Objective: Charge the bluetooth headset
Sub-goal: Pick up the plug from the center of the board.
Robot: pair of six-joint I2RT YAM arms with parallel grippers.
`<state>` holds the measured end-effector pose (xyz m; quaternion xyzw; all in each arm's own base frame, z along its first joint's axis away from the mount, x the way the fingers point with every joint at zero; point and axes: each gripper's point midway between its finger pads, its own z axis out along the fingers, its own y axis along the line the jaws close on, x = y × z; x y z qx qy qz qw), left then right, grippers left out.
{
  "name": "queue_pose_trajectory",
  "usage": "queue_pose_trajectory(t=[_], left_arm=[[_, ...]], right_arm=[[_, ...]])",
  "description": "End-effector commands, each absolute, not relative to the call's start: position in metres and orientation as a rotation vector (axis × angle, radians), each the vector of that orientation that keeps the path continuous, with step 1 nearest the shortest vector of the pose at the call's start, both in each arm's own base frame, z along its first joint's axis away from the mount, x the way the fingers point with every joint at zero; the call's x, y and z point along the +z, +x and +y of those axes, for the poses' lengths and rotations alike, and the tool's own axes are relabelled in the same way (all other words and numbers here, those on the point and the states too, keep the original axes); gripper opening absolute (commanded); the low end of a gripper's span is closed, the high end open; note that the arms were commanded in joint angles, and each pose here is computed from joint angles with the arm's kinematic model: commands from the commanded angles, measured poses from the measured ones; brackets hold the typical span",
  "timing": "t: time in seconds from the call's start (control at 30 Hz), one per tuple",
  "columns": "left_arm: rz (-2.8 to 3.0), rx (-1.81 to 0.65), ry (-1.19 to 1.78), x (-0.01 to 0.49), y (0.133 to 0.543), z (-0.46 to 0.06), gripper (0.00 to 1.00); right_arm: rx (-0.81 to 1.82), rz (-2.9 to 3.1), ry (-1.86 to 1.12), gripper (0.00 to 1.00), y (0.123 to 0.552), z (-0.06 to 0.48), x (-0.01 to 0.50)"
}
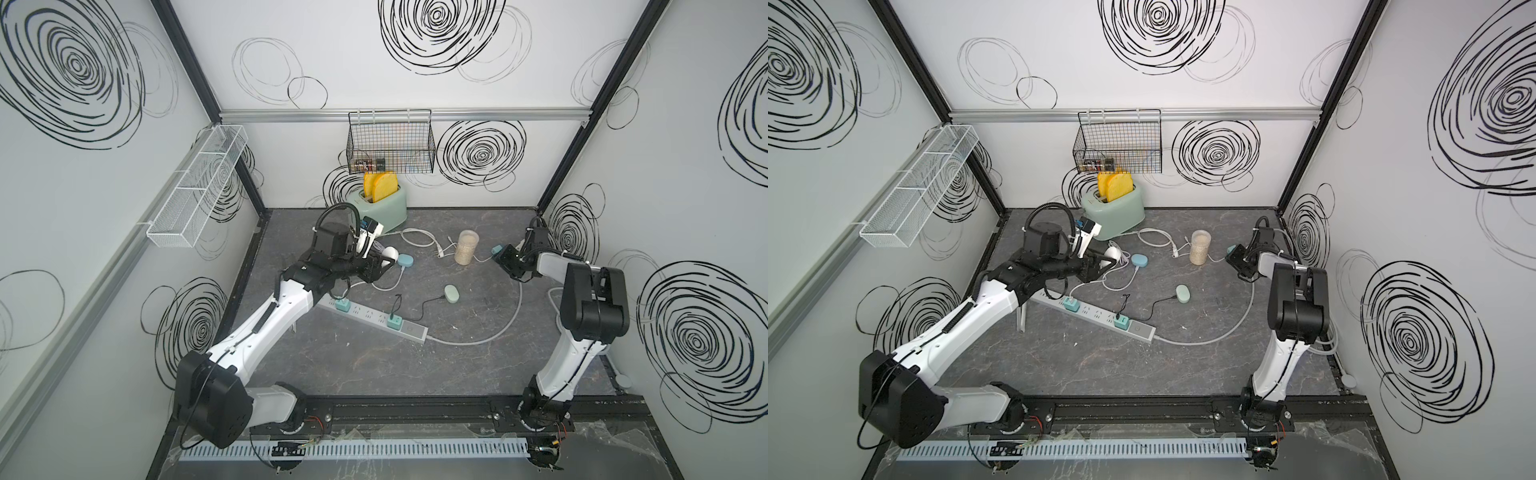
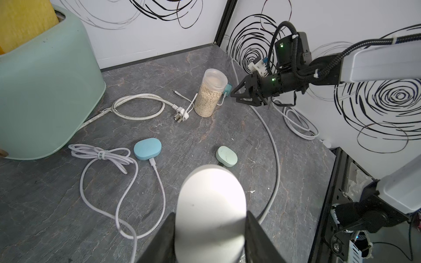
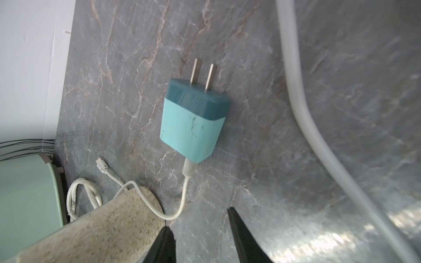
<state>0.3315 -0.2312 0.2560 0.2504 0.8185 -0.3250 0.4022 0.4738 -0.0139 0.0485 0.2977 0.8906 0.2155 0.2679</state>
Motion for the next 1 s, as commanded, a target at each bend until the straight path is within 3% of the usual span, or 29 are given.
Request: queue_pose_trajectory(t=[0.0, 0.33, 0.77, 0.97], left_arm=[[2.006, -0.833, 0.644, 0.27, 0.33, -0.235, 0.32], [2.01, -0.82, 0.646, 0.267, 0.33, -0.234, 0.32], [2.016, -0.822, 0.643, 0.266, 0.332, -0.234, 0.32], [2.018, -0.819, 0.642, 0.265, 0.332, -0.234, 0.32]], right_arm=[[0.573, 2.349, 0.838, 0.41, 0.491, -0.016, 0.054], [0.56, 2.358, 0.87, 0.36, 0.513, -0.009, 0.042], [0.472, 2.409, 0.9, 0.28, 0.509, -0.007, 0.013], [0.444, 2.404, 0.89, 0.09, 0.507, -0.011, 0.014]])
